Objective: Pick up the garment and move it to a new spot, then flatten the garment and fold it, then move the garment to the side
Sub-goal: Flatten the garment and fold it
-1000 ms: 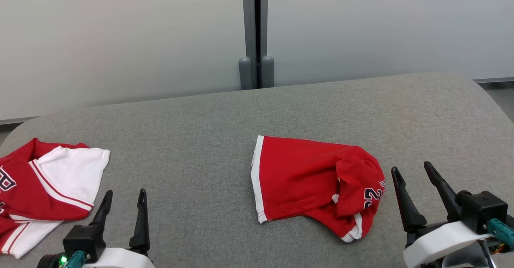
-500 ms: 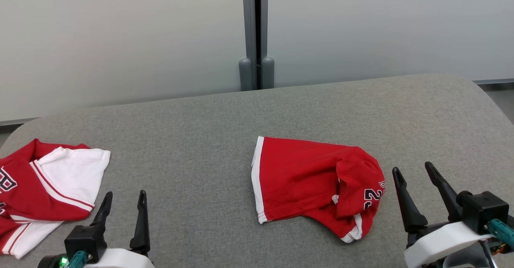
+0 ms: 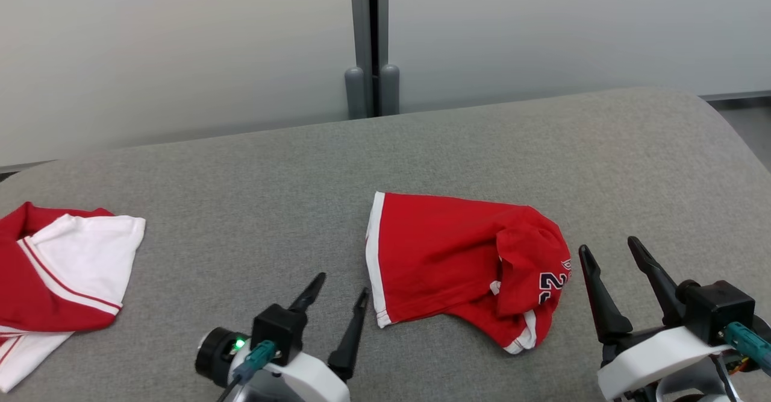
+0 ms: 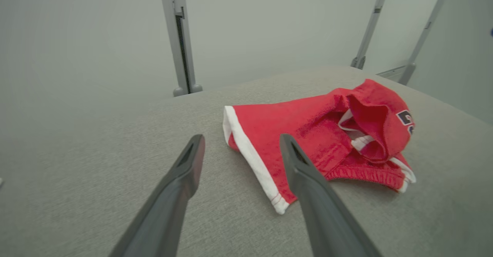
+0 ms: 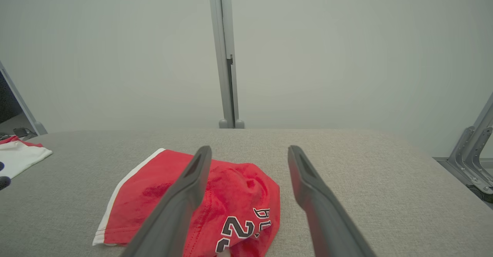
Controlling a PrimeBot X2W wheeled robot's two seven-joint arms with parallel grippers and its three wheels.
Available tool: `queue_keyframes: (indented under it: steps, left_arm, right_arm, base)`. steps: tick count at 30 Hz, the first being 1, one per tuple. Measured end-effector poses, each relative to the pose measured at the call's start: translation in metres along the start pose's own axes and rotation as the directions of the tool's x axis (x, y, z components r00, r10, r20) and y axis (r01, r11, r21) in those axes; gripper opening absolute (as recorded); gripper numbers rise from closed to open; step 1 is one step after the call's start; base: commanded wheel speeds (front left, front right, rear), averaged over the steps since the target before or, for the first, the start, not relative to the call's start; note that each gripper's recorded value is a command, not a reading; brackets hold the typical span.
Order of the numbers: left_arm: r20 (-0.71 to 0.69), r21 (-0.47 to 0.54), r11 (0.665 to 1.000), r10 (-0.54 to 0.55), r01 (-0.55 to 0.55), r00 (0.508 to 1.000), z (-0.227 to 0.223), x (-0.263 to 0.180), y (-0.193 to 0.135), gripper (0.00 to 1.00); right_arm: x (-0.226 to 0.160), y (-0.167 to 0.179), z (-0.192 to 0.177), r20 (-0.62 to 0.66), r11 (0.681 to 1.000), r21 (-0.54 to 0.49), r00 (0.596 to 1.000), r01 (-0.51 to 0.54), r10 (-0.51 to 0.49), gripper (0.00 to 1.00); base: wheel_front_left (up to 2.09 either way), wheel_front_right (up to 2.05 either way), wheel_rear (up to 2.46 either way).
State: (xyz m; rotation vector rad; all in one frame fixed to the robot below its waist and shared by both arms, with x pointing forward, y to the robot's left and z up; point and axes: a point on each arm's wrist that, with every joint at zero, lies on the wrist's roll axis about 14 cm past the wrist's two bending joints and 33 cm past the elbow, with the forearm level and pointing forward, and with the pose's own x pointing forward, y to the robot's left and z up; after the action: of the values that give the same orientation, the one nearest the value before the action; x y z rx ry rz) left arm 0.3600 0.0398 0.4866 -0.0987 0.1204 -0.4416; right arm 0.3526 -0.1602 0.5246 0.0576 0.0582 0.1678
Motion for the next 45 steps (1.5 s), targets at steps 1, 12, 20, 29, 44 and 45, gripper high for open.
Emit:
queue_keyframes:
  steps: [1,12,20,29,44,45]
  left_arm:
    - [-0.017,-0.003,0.999,-0.039,0.039,0.999,-0.005,0.006,-0.011,1.00]
    - [-0.264,-0.078,0.983,-0.182,0.167,0.947,-0.078,0.043,-0.046,1.00]
    - [-0.326,-0.128,0.986,-0.146,0.110,0.934,-0.104,0.049,-0.032,0.00]
    - [-0.134,-0.125,0.989,0.060,-0.077,0.989,-0.059,0.052,0.034,0.00]
    - [0.201,-0.028,0.907,0.417,-0.420,0.887,0.064,-0.008,0.153,0.00]
    - [0.225,-0.018,0.906,0.416,-0.423,0.881,0.074,-0.010,0.153,0.00]
  right_arm:
    - [0.001,-0.001,0.000,-0.001,1.000,0.002,1.000,0.002,-0.002,1.00]
    - [0.004,-0.028,-0.019,-0.058,0.996,0.020,0.994,0.092,-0.090,1.00]
    - [0.007,-0.035,-0.028,-0.078,0.992,0.033,0.990,0.118,-0.115,1.00]
    - [0.019,-0.026,-0.025,-0.061,0.995,0.044,0.995,0.086,-0.084,1.00]
    - [0.036,-0.007,-0.025,-0.056,0.998,0.055,0.998,0.023,-0.020,1.00]
    - [0.036,-0.006,-0.025,-0.056,0.998,0.056,0.998,0.022,-0.018,1.00]
  base:
    - [0.00,0.00,0.00]
    - [0.00,0.00,0.00]
    - [0.00,0.00,0.00]
    - [0.00,0.00,0.00]
    - [0.00,0.00,0.00]
    - [0.00,0.00,0.00]
